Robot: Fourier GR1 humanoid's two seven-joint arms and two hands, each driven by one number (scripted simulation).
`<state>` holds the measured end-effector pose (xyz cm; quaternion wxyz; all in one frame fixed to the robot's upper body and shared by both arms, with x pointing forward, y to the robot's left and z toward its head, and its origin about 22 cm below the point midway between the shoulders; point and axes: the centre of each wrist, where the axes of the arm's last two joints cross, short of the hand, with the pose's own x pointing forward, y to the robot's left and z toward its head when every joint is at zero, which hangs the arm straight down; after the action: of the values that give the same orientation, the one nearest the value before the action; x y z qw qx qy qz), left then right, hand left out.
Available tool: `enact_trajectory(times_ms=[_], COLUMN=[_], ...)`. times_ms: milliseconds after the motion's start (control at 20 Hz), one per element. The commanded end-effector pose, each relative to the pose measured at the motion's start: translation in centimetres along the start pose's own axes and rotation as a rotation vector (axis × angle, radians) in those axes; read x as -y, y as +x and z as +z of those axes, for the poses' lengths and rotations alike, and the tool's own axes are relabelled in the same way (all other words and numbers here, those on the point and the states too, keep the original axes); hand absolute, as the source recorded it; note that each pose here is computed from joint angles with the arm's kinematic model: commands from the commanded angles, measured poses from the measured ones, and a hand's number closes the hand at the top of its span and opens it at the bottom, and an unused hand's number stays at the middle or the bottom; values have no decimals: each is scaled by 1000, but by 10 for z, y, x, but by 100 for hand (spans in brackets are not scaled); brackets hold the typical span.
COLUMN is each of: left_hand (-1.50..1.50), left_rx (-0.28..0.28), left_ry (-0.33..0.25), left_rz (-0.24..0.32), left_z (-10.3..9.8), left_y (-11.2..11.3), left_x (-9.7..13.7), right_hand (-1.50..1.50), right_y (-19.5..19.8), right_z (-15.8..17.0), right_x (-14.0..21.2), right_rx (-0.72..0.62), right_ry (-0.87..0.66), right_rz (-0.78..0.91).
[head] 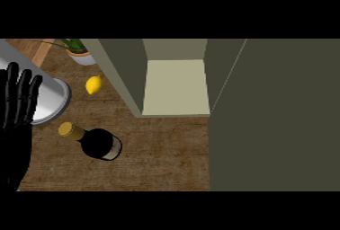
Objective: Pick up the wine, place it into the cabinet and close the cabinet
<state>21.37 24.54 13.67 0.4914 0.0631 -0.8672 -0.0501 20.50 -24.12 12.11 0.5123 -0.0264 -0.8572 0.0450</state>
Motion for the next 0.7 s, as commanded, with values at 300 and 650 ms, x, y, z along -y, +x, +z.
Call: enact_trajectory(times_ms=[300,650], left_hand=[-150,-150], left_rx=[-197,-183], left_ry=[300,345], left_rz=[132,182], left_z=[20,12], left_y=[-10,5], left_x=[71,147], right_hand=[-150,-150], right_y=[4,52], right_z=[28,43], right_x=[-17,-8], right_rx=[-84,-97], right_ry=[213,255], right_rz=[-145,-155])
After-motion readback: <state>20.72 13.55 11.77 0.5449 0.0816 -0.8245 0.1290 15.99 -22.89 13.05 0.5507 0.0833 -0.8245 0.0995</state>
